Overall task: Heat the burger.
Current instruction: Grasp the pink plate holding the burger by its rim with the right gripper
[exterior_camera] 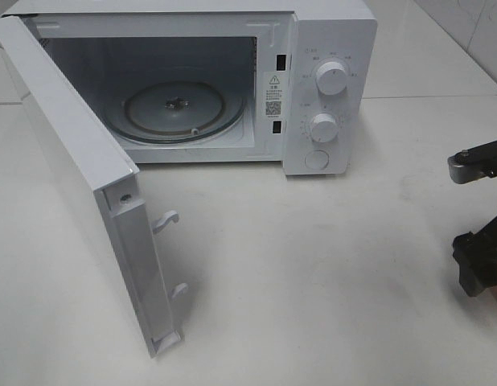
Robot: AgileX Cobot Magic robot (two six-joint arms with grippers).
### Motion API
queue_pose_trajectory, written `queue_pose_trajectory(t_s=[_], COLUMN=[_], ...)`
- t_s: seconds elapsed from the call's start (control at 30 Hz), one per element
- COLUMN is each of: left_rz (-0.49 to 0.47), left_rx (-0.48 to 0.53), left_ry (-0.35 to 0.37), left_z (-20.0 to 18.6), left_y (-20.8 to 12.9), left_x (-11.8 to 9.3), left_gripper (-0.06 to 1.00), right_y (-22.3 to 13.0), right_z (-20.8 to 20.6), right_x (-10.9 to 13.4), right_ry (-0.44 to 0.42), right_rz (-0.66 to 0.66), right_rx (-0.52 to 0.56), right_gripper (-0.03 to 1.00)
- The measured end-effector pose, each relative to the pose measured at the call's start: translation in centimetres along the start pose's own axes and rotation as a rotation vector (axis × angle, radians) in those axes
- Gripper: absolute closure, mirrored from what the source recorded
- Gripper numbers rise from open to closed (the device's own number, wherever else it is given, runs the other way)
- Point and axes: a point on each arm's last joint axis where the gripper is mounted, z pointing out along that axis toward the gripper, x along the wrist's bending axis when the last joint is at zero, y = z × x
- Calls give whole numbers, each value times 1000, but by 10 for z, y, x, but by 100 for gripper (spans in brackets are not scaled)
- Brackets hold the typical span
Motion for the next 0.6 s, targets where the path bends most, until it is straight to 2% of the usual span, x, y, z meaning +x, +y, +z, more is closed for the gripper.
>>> queue_pose_trajectory(t_s=[0.17, 0.47, 0.57, 0.6], left_rz=[0, 0, 0, 0], left_rx=[0, 0, 0, 0], left_ry=[0, 0, 0, 0], left_z=[0, 0, 0, 0], left_y=[0, 0, 0, 0], left_x=[0, 0, 0, 0], left_gripper=[2, 2, 2, 2], right_y=[3, 7, 7, 7], right_z=[18, 39, 46, 47], right_x=[-10, -7, -5, -5], right_ry=[4, 22, 27, 29], right_rz=[36, 32, 29, 35], right_rx=[60, 87, 106, 112], right_gripper=[4, 7, 11, 16])
